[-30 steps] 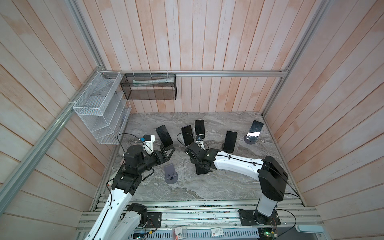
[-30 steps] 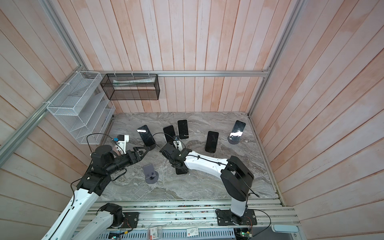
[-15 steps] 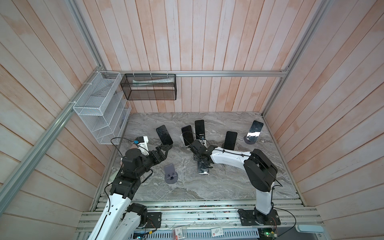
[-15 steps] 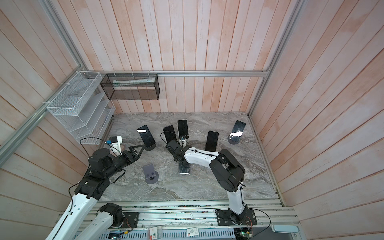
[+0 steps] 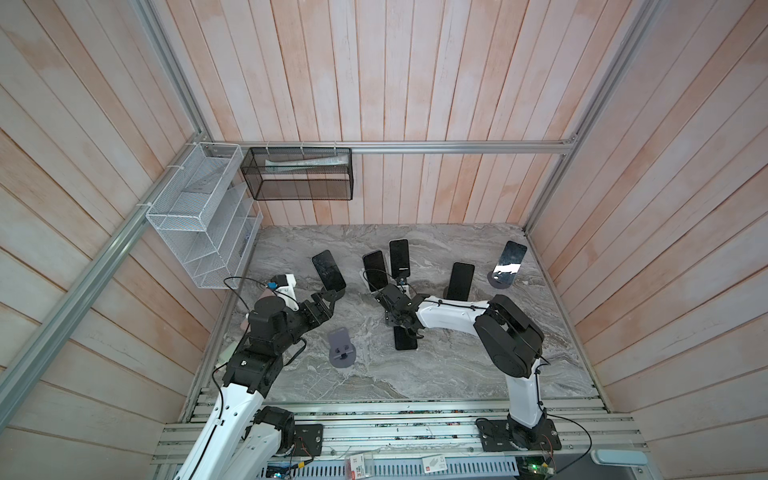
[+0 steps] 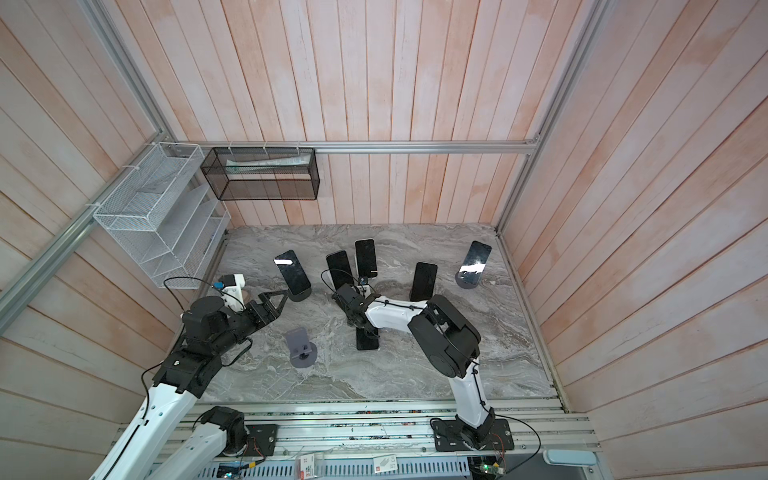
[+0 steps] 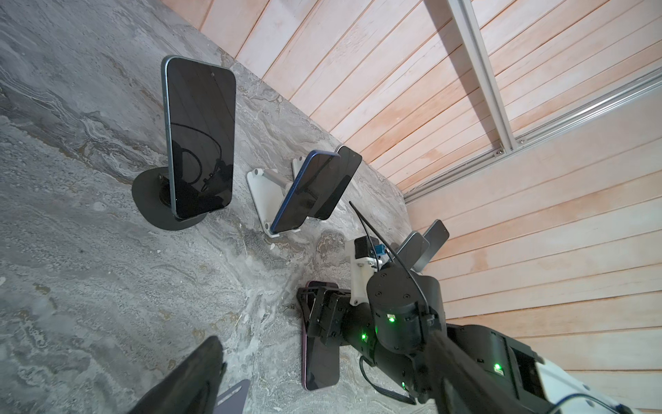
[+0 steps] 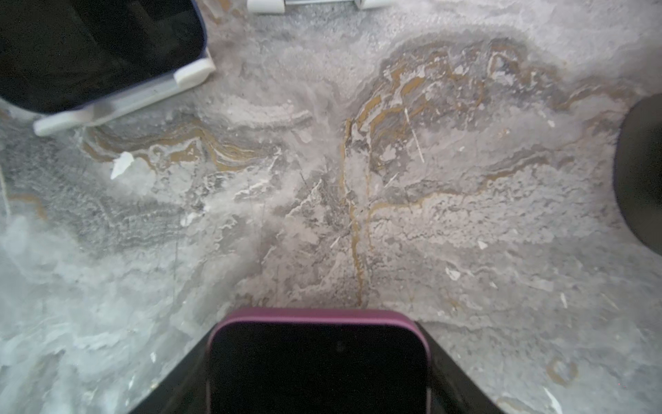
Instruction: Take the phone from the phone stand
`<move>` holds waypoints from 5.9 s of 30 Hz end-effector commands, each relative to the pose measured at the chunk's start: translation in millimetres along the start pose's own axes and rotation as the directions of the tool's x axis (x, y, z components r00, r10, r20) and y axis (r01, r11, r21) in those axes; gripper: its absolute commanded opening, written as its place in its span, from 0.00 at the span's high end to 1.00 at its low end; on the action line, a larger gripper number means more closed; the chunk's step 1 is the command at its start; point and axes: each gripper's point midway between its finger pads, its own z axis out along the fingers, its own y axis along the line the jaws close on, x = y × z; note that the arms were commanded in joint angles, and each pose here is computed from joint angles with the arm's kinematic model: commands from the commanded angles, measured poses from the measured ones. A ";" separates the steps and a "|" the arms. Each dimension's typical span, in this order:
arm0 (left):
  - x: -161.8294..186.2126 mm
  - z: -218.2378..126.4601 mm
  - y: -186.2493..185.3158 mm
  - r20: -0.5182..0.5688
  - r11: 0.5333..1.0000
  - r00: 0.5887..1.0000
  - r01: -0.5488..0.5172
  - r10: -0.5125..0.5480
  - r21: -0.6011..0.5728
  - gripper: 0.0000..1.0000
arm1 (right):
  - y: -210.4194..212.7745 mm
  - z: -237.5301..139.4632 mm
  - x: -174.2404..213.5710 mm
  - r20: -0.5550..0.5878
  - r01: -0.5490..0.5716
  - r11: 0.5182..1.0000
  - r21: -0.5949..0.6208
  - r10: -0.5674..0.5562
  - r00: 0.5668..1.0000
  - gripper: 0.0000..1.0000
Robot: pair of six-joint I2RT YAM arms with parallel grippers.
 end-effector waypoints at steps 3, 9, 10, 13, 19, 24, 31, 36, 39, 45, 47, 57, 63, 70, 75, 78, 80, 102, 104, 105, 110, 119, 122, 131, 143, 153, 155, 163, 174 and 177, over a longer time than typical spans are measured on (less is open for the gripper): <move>2.8 0.3 5.4 0.003 1.000 1.000 -0.014 0.014 -0.016 0.10 | -3.0 13.7 13.9 -0.051 0.020 1.000 0.009 -0.019 0.999 0.23; 0.0 -0.7 5.2 0.006 0.999 1.000 -0.020 0.021 -0.028 0.09 | 0.1 10.4 13.1 -0.064 0.032 0.999 -0.014 -0.033 0.997 0.20; 0.1 -1.2 5.1 0.005 0.999 1.000 -0.022 0.022 -0.030 0.09 | 0.3 9.3 12.7 -0.063 0.032 0.999 -0.016 -0.033 0.997 0.19; -0.5 -2.7 4.8 0.007 0.999 1.000 -0.024 0.024 -0.033 0.09 | -2.6 5.7 10.3 -0.065 0.031 0.999 -0.007 -0.032 0.997 0.18; 1.5 -9.0 11.0 0.006 0.997 0.999 -0.036 0.036 -0.070 0.09 | -3.6 -36.4 -16.2 0.028 0.080 0.997 0.001 -0.080 0.996 0.17; 0.2 -26.9 38.7 0.061 0.976 0.998 0.013 0.001 -0.219 0.00 | 24.1 -104.6 -36.4 0.158 0.190 0.980 -0.065 -0.178 0.971 0.06; -0.2 -59.7 88.7 0.197 0.878 0.977 0.163 -0.080 -0.450 0.00 | 115.7 -171.9 -16.0 0.246 0.329 0.905 -0.271 -0.266 0.932 0.03; -2.0 -67.6 87.4 0.214 0.881 0.975 0.157 -0.065 -0.446 0.00 | 173.1 -181.7 2.2 0.245 0.345 0.861 -0.373 -0.267 0.932 0.02; -6.8 -71.6 80.9 0.217 0.892 0.975 0.133 -0.040 -0.431 0.00 | 190.5 -165.9 12.0 0.242 0.366 0.846 -0.388 -0.290 0.926 0.02; -12.5 -77.3 74.7 0.214 0.896 0.977 0.100 -0.006 -0.432 0.00 | 194.0 -132.8 27.5 0.184 0.335 0.891 -0.308 -0.289 0.939 0.03; -11.8 -76.9 75.2 0.211 0.897 0.977 0.096 -0.003 -0.432 0.00 | 194.0 -126.7 32.4 0.173 0.322 0.895 -0.308 -0.280 0.944 0.06; -8.0 -66.9 76.7 0.197 0.905 0.980 0.091 -0.008 -0.415 0.00 | 185.3 -120.9 40.6 0.162 0.293 0.909 -0.296 -0.255 0.953 0.33; -7.1 -62.9 74.5 0.190 0.914 0.982 0.088 -0.012 -0.397 0.00 | 178.0 -136.2 32.7 0.197 0.282 0.909 -0.306 -0.229 0.953 0.38; -10.4 -57.2 65.7 0.186 0.931 0.983 0.072 -0.005 -0.357 0.00 | 159.5 -177.2 0.7 0.299 0.251 0.914 -0.319 -0.154 0.942 0.42; -11.4 -50.1 59.9 0.166 0.939 0.986 0.069 -0.014 -0.336 0.00 | 143.2 -195.0 -13.3 0.348 0.232 0.919 -0.318 -0.115 0.931 0.43; -11.8 -47.1 57.0 0.153 0.942 0.988 0.066 -0.016 -0.328 0.00 | 128.9 -201.2 -19.8 0.364 0.227 0.927 -0.298 -0.109 0.925 0.43; -12.2 -44.5 52.4 0.147 0.950 0.989 0.061 -0.016 -0.305 0.00 | 113.3 -203.6 -25.8 0.373 0.213 0.939 -0.270 -0.102 0.922 0.43; 0.6 5.4 -19.6 0.017 0.988 1.000 0.002 -0.005 0.153 0.00 | -205.5 -168.4 -22.6 0.323 -0.280 0.957 0.073 0.243 0.915 0.46; 1.3 9.4 -20.3 0.004 0.988 1.000 -0.002 0.001 0.154 0.00 | -232.1 -164.2 -23.8 0.333 -0.327 0.940 0.093 0.280 0.900 0.46; 1.8 11.2 -19.5 0.000 0.988 1.000 -0.001 0.001 0.153 0.00 | -244.4 -161.4 -24.7 0.336 -0.353 0.930 0.105 0.301 0.892 0.46; 4.7 20.9 -17.9 -0.024 0.986 0.999 0.036 -0.032 0.162 0.00 | -306.4 -139.7 -27.3 0.355 -0.491 0.856 0.165 0.413 0.839 0.46; 3.4 36.7 -14.7 -0.110 0.995 0.993 0.051 -0.041 0.089 0.00 | -421.9 -115.3 -45.9 0.444 -0.726 0.648 0.230 0.594 0.671 0.48; 2.2 39.2 -18.5 -0.129 0.994 0.991 0.057 -0.044 0.094 0.00 | -443.1 -97.4 -51.7 0.437 -0.742 0.619 0.257 0.611 0.661 0.48; -1.8 46.0 -17.0 -0.144 0.995 0.988 0.068 -0.057 0.074 0.00 | -467.1 -49.9 -70.7 0.376 -0.732 0.620 0.283 0.630 0.679 0.46; -7.8 56.8 -28.9 -0.190 0.991 0.980 0.077 -0.055 0.110 0.00 | -460.8 -39.6 -62.4 0.260 -0.665 0.663 0.343 0.614 0.745 0.13; 5.5 34.5 -16.2 -0.217 0.998 0.975 0.049 -0.042 0.027 0.00 | -429.5 -136.7 -102.3 0.386 -0.660 0.717 0.225 0.556 0.736 0.09; 14.3 30.6 -5.2 -0.234 0.998 0.970 0.059 -0.062 -0.020 0.00 | -406.5 -151.9 -108.9 0.397 -0.646 0.748 0.154 0.552 0.733 0.11; 47.9 25.3 17.1 -0.306 0.990 0.942 0.116 -0.134 -0.074 0.00 | -313.6 -164.5 -90.0 0.319 -0.512 0.858 0.023 0.479 0.818 0.17; 66.7 24.2 50.5 -0.270 0.966 0.935 0.186 -0.231 -0.180 0.00 | -233.7 -163.3 -55.9 0.278 -0.341 0.938 -0.061 0.344 0.897 0.21; 65.1 24.0 52.8 -0.269 0.965 0.937 0.173 -0.224 -0.199 0.00 | -234.2 -169.6 -61.4 0.298 -0.323 0.945 -0.056 0.325 0.898 0.17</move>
